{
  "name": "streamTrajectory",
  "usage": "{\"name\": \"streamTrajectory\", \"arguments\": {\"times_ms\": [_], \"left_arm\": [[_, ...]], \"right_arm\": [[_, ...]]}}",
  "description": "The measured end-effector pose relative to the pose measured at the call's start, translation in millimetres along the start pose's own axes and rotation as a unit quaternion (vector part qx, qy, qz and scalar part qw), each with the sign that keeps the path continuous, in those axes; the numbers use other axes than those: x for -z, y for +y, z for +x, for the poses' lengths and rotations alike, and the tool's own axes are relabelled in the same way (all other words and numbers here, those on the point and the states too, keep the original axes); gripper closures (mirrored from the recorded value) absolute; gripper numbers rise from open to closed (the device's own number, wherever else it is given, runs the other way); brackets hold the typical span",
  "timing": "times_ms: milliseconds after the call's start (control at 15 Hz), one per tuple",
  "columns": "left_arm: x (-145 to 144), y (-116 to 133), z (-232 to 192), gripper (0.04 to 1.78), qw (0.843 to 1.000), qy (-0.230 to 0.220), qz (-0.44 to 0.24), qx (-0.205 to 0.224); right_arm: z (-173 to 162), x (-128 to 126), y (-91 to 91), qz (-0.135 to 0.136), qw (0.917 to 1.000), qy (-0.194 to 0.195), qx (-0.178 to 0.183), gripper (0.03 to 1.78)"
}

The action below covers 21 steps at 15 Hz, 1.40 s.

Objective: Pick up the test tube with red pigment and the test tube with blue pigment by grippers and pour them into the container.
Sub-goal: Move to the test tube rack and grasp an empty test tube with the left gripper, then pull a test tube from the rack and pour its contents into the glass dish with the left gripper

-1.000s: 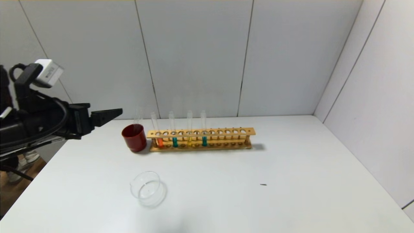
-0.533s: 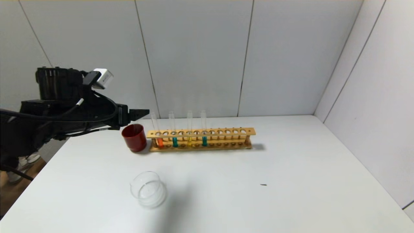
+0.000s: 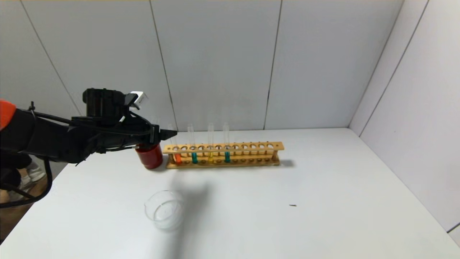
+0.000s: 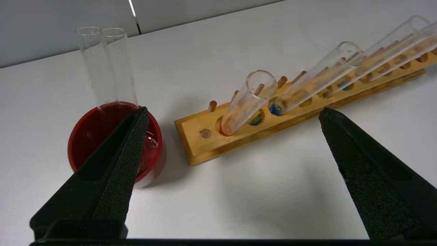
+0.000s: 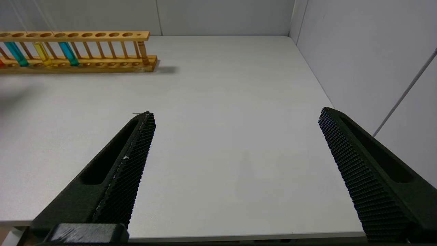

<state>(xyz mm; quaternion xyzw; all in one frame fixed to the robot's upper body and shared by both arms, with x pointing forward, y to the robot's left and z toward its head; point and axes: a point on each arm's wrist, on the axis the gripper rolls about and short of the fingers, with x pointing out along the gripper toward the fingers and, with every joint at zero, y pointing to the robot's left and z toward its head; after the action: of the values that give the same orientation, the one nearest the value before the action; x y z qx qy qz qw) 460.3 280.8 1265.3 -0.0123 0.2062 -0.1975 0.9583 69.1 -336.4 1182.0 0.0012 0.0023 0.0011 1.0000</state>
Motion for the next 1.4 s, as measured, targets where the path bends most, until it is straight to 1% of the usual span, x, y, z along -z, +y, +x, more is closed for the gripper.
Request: {"name": "streamTrajectory", "arguments": {"times_ms": [467, 600, 667, 800, 867, 1000, 1133, 1200, 1267, 1400], "left_arm": [[6.7, 3.1, 38.7, 0.07, 1.0, 0.015, 0.001, 0.003], [8.6, 1.1, 46.5, 0.15, 1.0, 0.018, 0.002, 0.007], [9.5, 0.7, 49.4, 0.23, 1.0, 0.019, 0.002, 0.007], [12.4, -0.5, 54.1, 0.46, 1.0, 0.023, 0.003, 0.005], [13.4, -1.0, 55.9, 0.61, 1.0, 0.024, 0.003, 0.001], [15.1, -2.1, 58.5, 1.0, 1.0, 0.026, 0.005, -0.003], [15.2, -4.5, 60.1, 1.34, 1.0, 0.027, 0.006, -0.001], [14.6, -5.6, 60.7, 1.45, 1.0, 0.026, 0.007, 0.0], [13.6, -5.6, 60.9, 1.48, 1.0, 0.024, 0.007, 0.0], [12.6, -6.8, 60.7, 1.49, 1.0, 0.023, 0.008, 0.001]], "right_arm": [[0.0, 0.0, 0.0, 0.0, 1.0, 0.0, 0.0, 0.06], [0.0, 0.0, 0.0, 0.0, 1.0, 0.0, 0.0, 0.06], [0.0, 0.0, 0.0, 0.0, 1.0, 0.0, 0.0, 0.06], [0.0, 0.0, 0.0, 0.0, 1.0, 0.0, 0.0, 0.06], [0.0, 0.0, 0.0, 0.0, 1.0, 0.0, 0.0, 0.06], [0.0, 0.0, 0.0, 0.0, 1.0, 0.0, 0.0, 0.06], [0.0, 0.0, 0.0, 0.0, 1.0, 0.0, 0.0, 0.06], [0.0, 0.0, 0.0, 0.0, 1.0, 0.0, 0.0, 0.06], [0.0, 0.0, 0.0, 0.0, 1.0, 0.0, 0.0, 0.06], [0.0, 0.0, 0.0, 0.0, 1.0, 0.0, 0.0, 0.06]]}}
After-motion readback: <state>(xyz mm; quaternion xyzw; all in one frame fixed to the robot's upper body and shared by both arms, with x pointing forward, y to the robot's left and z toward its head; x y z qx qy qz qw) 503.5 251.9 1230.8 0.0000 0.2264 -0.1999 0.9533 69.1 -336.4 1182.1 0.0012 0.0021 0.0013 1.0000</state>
